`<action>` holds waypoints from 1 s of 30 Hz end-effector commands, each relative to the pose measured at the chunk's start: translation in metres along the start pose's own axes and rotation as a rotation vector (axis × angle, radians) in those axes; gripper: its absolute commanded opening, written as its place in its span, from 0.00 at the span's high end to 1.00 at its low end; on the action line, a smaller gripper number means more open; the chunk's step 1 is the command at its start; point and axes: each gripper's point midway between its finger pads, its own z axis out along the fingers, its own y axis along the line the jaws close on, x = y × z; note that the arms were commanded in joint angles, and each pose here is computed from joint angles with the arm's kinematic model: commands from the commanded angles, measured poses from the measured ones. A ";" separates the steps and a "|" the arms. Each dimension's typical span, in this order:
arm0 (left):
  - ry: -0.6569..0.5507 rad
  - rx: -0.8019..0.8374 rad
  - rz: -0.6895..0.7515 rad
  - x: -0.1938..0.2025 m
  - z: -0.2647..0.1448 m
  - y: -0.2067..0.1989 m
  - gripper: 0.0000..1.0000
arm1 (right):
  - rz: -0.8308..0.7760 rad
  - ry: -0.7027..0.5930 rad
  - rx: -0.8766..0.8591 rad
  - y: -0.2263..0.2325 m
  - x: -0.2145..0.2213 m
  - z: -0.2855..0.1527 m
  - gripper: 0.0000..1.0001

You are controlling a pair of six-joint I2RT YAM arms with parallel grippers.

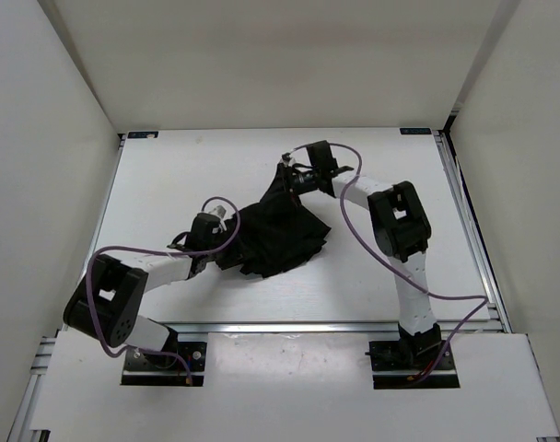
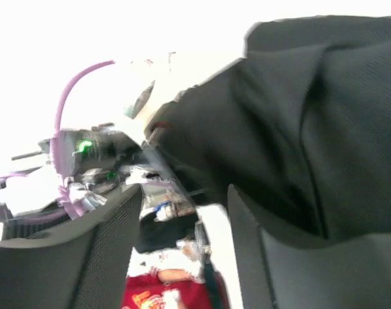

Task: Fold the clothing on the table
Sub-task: Fold the skirt

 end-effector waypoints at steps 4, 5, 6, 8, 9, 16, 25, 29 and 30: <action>-0.068 -0.054 -0.047 -0.028 -0.023 0.033 0.40 | -0.203 0.044 -0.350 0.098 0.035 -0.040 0.41; -0.067 -0.072 -0.049 -0.030 -0.027 0.038 0.41 | -0.185 0.047 -0.356 0.099 0.037 -0.044 0.44; -0.103 -0.073 -0.056 -0.045 -0.033 0.037 0.40 | -0.209 0.039 -0.360 0.107 0.040 -0.053 0.54; -0.153 -0.102 -0.017 -0.071 -0.049 0.031 0.40 | -0.308 -0.001 -0.328 0.102 0.040 -0.059 0.68; -0.186 -0.115 -0.009 -0.084 -0.055 0.030 0.39 | -0.200 -0.023 -0.277 0.096 0.035 -0.065 0.79; -0.217 0.162 0.015 -0.113 -0.083 -0.051 0.44 | -0.207 -0.197 0.227 0.029 -0.006 -0.084 0.99; -0.075 0.295 -0.036 -0.055 -0.014 -0.072 1.00 | -0.226 -0.293 0.424 0.011 -0.003 -0.122 1.00; -0.020 0.231 -0.071 -0.039 0.013 -0.049 1.00 | -0.192 -0.277 0.437 -0.001 0.003 -0.130 1.00; -0.015 0.132 -0.091 -0.038 0.018 -0.029 1.00 | -0.186 -0.269 0.439 -0.006 0.004 -0.132 1.00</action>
